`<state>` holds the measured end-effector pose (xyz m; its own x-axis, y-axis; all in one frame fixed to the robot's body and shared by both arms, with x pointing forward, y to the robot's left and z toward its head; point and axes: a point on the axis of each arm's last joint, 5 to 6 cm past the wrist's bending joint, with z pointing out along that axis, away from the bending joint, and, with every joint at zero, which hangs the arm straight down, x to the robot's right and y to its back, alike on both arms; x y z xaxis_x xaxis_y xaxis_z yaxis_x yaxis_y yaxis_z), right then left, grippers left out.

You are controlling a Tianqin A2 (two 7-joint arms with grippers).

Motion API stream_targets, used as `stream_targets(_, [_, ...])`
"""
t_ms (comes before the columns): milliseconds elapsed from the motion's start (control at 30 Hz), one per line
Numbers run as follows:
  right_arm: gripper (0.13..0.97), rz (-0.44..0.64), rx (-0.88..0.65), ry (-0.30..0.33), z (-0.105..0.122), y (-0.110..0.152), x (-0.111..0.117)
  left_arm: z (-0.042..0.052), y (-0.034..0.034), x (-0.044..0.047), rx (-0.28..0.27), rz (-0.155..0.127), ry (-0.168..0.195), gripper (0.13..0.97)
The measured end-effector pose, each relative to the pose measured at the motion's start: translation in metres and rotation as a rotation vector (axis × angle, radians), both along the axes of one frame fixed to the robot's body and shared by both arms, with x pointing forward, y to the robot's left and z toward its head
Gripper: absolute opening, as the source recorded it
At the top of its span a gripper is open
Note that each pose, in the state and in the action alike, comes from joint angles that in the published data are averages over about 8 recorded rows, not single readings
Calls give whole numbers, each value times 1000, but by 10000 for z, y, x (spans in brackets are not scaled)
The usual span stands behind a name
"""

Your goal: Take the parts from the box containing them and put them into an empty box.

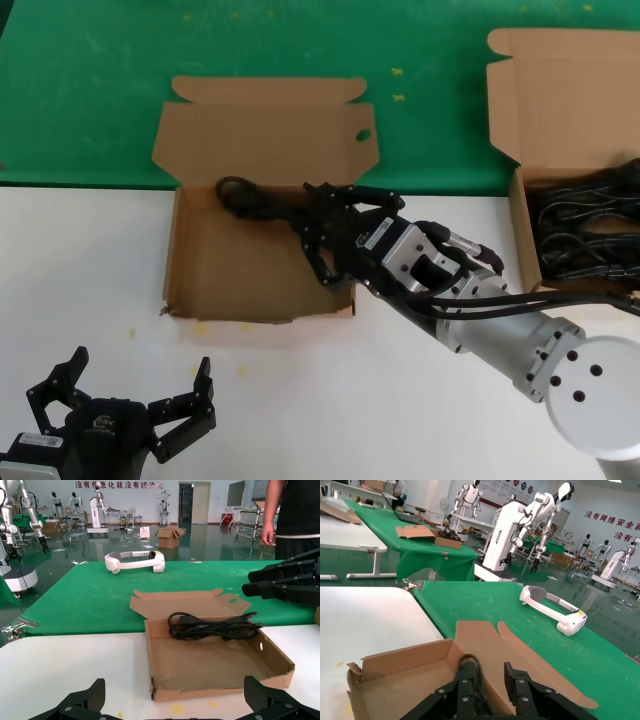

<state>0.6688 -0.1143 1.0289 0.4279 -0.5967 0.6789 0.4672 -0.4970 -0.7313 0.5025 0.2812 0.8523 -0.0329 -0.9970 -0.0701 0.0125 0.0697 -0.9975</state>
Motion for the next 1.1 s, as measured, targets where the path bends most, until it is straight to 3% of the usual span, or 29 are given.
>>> stream_targets(367, [340,-10,4,2,6,-37,-11,0,0,0,0,0,0,966])
stream_targets(933, [727,-10,4,3,6,-38,-11,0,0,0,0,0,0,966])
stream_targets(1100, [800,-10,4,3,6,-38,-11,0,0,0,0,0,0,966])
